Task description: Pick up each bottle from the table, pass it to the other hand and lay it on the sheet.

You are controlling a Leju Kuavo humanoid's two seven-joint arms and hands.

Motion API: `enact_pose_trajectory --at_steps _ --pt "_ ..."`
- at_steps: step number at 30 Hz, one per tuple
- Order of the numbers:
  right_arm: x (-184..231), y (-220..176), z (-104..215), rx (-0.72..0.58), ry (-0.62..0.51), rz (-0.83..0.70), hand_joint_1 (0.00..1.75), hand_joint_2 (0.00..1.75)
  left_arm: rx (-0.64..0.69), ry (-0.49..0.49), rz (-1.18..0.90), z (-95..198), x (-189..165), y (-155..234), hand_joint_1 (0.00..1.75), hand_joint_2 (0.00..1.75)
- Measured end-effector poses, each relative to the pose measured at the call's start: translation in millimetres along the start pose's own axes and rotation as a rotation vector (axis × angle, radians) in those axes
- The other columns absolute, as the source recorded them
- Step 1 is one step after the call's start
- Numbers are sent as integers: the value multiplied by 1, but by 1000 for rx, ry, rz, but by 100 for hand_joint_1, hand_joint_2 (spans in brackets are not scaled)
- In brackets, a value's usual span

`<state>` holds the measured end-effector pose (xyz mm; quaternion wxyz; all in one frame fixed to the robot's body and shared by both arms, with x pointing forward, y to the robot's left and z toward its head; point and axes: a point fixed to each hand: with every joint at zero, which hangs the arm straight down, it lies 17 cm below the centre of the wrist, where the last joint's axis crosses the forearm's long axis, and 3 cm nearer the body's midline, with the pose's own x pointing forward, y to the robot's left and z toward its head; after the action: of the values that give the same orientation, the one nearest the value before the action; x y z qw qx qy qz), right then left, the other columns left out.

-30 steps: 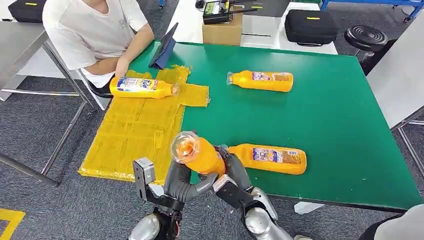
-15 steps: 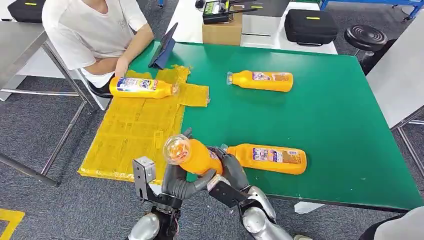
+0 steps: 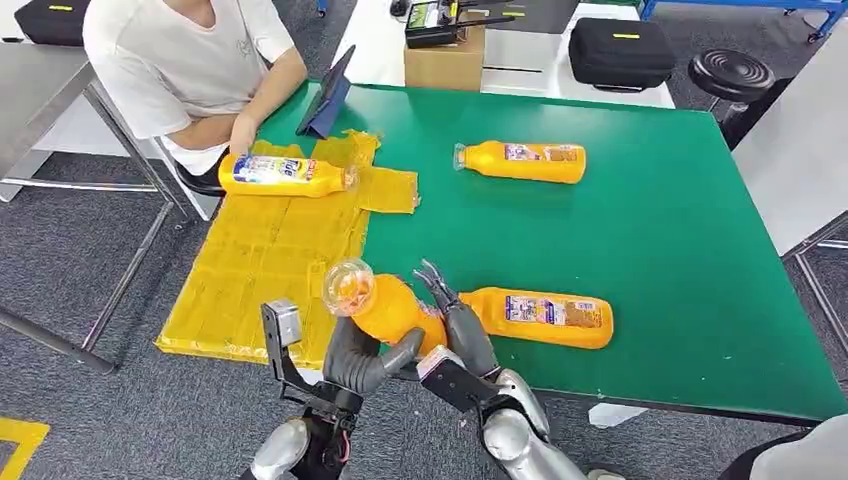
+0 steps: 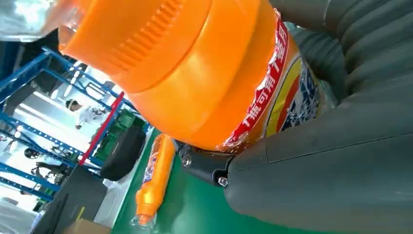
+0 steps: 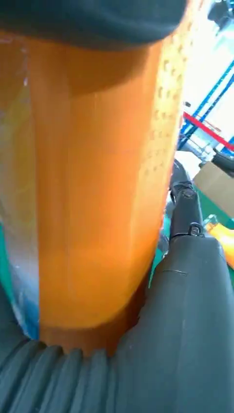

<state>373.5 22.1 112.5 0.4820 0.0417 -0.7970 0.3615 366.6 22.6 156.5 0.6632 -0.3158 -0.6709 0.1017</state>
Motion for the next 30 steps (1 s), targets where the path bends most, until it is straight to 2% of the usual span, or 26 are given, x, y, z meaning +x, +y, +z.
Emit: enact_pose_trajectory --at_steps 9,12,15,22,26,30 --pt "11 -9 -6 -70 -35 1 0 0 42 -29 35 -3 12 9 175 175" --pt "17 -21 -4 -147 -59 29 0 0 90 -72 -20 -4 18 19 175 175" --pt "25 -40 3 -250 -93 88 0 0 139 -166 -162 -3 33 29 175 175" --pt "30 -49 9 -299 -104 94 0 0 156 -196 -214 -3 40 33 175 175" --pt "52 -76 18 -430 -186 183 0 0 151 -228 -325 -8 46 38 175 175" --pt "75 -93 25 -473 -256 309 0 0 157 -238 -435 -17 52 51 175 175"
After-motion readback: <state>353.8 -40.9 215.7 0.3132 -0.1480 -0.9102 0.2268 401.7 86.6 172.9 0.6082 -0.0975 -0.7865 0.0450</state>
